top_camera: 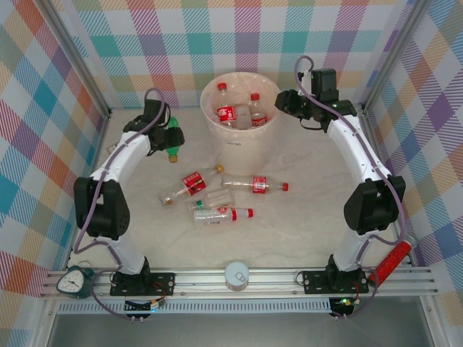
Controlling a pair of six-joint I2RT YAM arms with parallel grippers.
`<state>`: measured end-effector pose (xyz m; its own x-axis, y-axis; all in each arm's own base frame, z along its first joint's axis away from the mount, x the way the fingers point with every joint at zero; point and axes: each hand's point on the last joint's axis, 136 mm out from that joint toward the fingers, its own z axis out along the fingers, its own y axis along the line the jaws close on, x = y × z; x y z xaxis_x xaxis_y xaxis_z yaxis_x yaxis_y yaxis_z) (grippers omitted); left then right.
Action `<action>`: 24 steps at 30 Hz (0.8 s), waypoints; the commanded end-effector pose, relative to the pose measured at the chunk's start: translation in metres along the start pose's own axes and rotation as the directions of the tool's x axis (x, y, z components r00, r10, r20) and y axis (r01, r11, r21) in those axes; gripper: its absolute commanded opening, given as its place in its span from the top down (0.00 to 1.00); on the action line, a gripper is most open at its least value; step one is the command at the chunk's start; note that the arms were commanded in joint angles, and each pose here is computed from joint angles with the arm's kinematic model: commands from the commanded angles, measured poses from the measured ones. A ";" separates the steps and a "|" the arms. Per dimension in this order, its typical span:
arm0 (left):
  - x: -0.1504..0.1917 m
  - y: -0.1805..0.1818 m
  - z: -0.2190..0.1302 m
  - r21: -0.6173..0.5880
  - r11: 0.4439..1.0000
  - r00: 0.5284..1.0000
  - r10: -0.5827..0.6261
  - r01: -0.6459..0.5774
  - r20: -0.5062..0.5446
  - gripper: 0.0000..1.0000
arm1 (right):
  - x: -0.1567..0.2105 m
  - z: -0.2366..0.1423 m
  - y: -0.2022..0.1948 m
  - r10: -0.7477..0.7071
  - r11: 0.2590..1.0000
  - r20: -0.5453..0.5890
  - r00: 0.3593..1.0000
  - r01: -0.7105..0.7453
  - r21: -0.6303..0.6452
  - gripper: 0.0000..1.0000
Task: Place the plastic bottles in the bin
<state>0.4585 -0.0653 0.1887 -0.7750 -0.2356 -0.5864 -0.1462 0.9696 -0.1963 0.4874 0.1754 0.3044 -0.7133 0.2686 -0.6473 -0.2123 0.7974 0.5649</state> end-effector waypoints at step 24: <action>-0.124 -0.185 -0.209 0.469 0.863 0.819 -0.124 -0.190 0.560 0.54 | 0.020 0.001 -0.010 0.036 0.999 -0.064 0.997 -0.034 0.030 0.68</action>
<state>0.4471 -0.1815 0.4641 -0.2638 -0.4019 -0.8769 0.2529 0.8484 -0.4650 0.4878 0.1755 0.3040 -0.7121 0.2729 -0.6468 -0.2127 0.7942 0.5692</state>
